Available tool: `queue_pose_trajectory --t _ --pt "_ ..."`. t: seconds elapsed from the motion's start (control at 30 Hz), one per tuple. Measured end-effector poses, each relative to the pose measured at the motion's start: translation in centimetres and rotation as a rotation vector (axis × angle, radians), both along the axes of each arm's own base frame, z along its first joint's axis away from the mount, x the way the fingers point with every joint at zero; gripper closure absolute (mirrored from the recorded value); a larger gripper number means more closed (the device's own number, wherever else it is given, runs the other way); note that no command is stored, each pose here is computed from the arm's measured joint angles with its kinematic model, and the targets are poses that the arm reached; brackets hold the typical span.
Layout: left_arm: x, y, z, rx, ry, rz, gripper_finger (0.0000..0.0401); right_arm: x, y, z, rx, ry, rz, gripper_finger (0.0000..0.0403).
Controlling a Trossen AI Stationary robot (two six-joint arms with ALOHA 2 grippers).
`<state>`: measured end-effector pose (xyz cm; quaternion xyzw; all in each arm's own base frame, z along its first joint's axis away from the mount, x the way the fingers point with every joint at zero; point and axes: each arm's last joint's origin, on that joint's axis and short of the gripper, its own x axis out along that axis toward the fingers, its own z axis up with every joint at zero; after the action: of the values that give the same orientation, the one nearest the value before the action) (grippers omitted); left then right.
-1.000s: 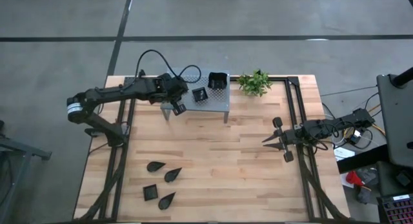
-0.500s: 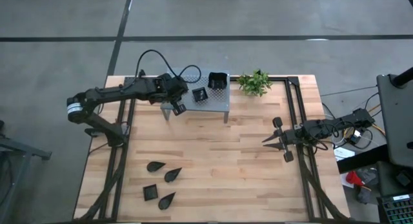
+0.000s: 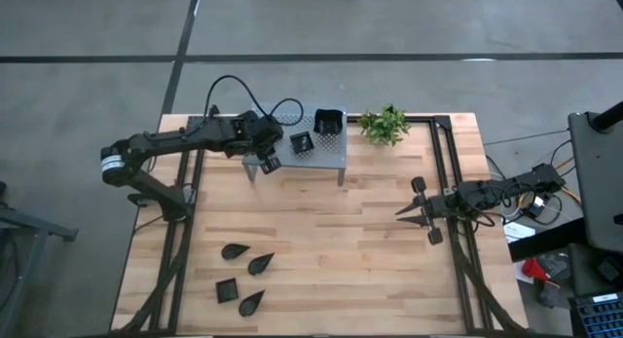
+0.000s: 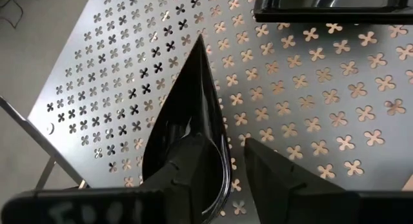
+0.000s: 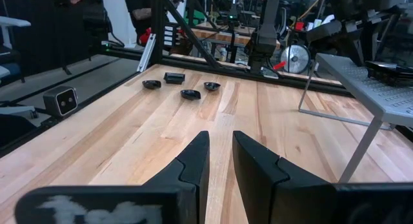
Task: Pick & Place Mini shaped plates
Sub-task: Put the black drop-shaped plate on the shelf, then stack the black drop-shaped plate on top of the black drop-shaped plate on the shelf
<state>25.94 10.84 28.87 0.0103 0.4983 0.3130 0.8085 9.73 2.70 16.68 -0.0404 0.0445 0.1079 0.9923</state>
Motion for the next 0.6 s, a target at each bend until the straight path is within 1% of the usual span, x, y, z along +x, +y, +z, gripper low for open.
queue_pose_trajectory --t 0.27,0.47,0.6 --pt "-0.4 -0.2 0.4 -0.002 -0.004 -0.005 0.0297 0.0 0.0 0.0 0.000 0.000 0.000 0.0339" --pt "-1.0 -0.7 1.7 0.023 -0.043 -0.013 0.0297 0.0 0.0 0.0 0.000 0.000 0.000 0.0339" --pt "-1.6 -1.2 2.4 0.021 -0.072 -0.006 0.0297 0.0 0.0 0.0 0.000 0.000 0.000 0.0339"
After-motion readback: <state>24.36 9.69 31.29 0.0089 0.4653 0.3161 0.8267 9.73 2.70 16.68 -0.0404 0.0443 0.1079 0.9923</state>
